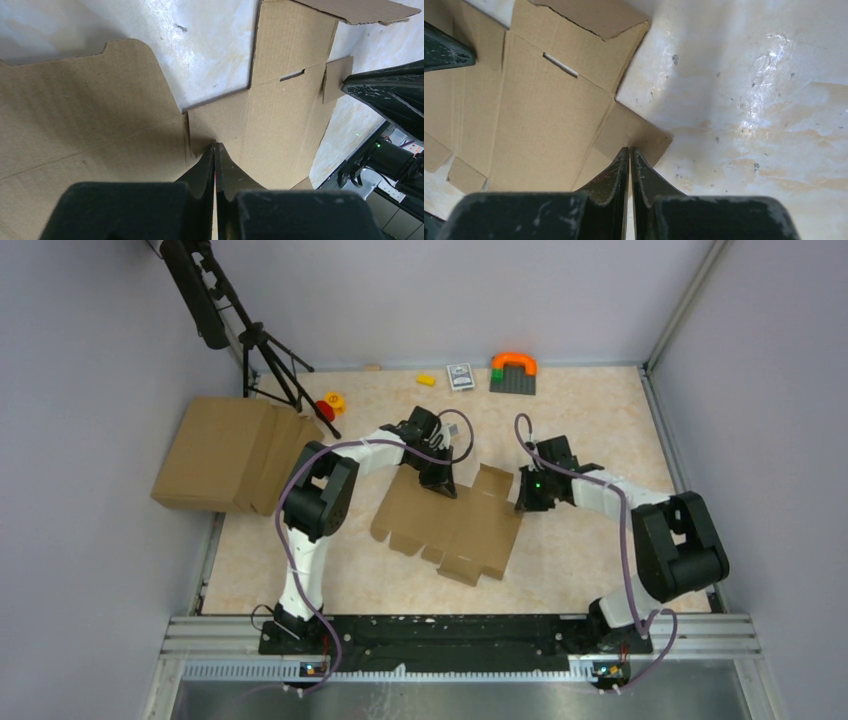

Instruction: Fold the paper box

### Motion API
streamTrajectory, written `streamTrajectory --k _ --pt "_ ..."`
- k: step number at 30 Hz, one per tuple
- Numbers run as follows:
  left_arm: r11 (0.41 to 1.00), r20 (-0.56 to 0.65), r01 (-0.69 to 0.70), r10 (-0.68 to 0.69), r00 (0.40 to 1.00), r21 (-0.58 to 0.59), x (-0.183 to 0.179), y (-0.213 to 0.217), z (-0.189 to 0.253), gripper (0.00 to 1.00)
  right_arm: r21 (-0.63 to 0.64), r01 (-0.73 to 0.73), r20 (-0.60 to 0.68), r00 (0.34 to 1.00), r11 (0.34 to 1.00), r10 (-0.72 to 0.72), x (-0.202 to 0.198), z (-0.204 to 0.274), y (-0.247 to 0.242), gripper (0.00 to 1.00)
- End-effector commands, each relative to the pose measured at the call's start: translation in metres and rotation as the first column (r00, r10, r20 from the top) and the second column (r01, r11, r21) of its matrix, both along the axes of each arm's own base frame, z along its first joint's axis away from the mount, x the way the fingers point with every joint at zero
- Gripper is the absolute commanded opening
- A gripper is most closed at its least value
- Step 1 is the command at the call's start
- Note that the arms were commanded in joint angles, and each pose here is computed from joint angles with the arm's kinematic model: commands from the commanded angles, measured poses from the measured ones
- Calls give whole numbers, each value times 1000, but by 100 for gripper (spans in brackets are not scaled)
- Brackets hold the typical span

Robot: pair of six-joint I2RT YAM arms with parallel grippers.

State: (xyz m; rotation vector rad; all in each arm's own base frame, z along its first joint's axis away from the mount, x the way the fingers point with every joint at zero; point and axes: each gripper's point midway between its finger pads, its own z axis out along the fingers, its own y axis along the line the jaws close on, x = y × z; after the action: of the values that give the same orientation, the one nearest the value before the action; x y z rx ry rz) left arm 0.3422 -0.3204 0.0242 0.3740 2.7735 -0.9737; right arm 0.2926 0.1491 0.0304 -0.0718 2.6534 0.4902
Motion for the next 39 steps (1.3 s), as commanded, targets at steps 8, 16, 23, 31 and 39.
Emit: streamTrajectory --k 8,16,23,31,39 --pt "994 35 -20 17 999 105 6 13 -17 0 -147 39 -65 997 988 -49 -8 -40 -20 1" --pt "993 149 -50 34 988 107 14 18 33 0 -178 32 -39 998 983 -39 -4 -28 -22 1" --pt "997 241 -57 41 970 60 28 12 84 4 -183 17 -36 999 983 -24 2 -27 -16 1" --pt "999 346 -42 48 937 -26 60 -10 102 27 -176 7 -47 999 984 -16 1 -31 -14 0" --pt "1000 226 4 -3 974 -2 62 -27 59 26 -172 6 -41 999 985 -14 1 -29 -14 0"
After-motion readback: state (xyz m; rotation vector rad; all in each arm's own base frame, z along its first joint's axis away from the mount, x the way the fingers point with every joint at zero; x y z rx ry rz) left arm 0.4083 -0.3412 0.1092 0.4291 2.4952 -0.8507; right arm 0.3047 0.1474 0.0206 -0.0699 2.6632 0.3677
